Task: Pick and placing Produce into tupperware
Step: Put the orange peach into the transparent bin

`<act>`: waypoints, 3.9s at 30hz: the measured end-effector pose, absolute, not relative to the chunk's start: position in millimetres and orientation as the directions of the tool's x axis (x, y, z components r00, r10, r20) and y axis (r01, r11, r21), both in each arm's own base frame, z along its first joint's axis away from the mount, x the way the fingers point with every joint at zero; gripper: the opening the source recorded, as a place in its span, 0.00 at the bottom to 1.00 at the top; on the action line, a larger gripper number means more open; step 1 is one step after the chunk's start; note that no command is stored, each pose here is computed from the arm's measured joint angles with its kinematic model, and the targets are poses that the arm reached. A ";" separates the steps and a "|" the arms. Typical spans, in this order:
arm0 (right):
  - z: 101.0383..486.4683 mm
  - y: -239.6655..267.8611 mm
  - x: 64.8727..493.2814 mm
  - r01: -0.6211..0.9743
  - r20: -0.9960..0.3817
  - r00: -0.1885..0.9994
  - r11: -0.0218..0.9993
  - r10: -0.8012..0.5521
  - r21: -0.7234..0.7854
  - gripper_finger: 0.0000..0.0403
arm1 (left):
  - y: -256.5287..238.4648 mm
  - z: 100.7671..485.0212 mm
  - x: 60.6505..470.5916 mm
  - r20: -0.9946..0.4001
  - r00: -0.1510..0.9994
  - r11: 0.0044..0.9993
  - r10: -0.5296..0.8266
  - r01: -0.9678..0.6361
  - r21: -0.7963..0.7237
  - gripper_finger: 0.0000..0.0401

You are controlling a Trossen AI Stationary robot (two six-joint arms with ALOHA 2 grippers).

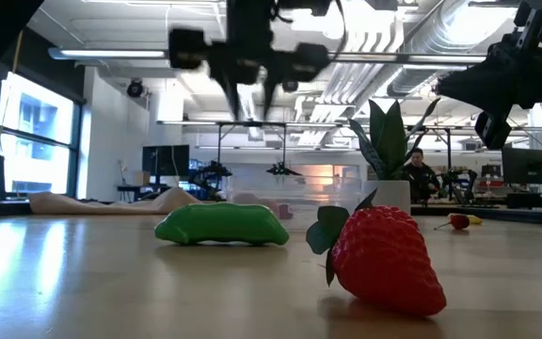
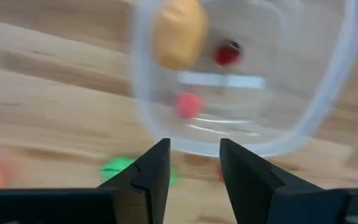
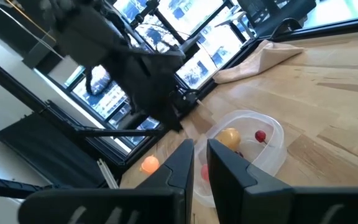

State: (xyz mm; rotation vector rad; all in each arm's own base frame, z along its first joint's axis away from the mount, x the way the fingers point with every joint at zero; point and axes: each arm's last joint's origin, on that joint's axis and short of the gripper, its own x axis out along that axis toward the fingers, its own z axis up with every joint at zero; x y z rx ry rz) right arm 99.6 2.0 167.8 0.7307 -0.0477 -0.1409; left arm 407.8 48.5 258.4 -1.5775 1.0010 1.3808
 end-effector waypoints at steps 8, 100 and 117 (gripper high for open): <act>167.9 2.0 99.6 0.111 -0.005 0.989 0.736 -0.145 0.668 0.09 | 49.9 308.7 382.7 -0.994 0.039 -0.255 -0.104 -0.967 -0.012 0.32; 167.4 2.0 100.0 0.115 -0.011 0.989 0.736 -0.145 0.667 0.09 | -101.0 201.8 225.5 -0.965 0.116 -0.894 -0.235 -0.416 0.168 0.76; 167.3 2.1 100.0 0.115 -0.011 0.989 0.736 -0.144 0.667 0.09 | -118.5 164.4 236.8 -0.986 0.022 -0.887 -0.167 -0.441 0.141 1.00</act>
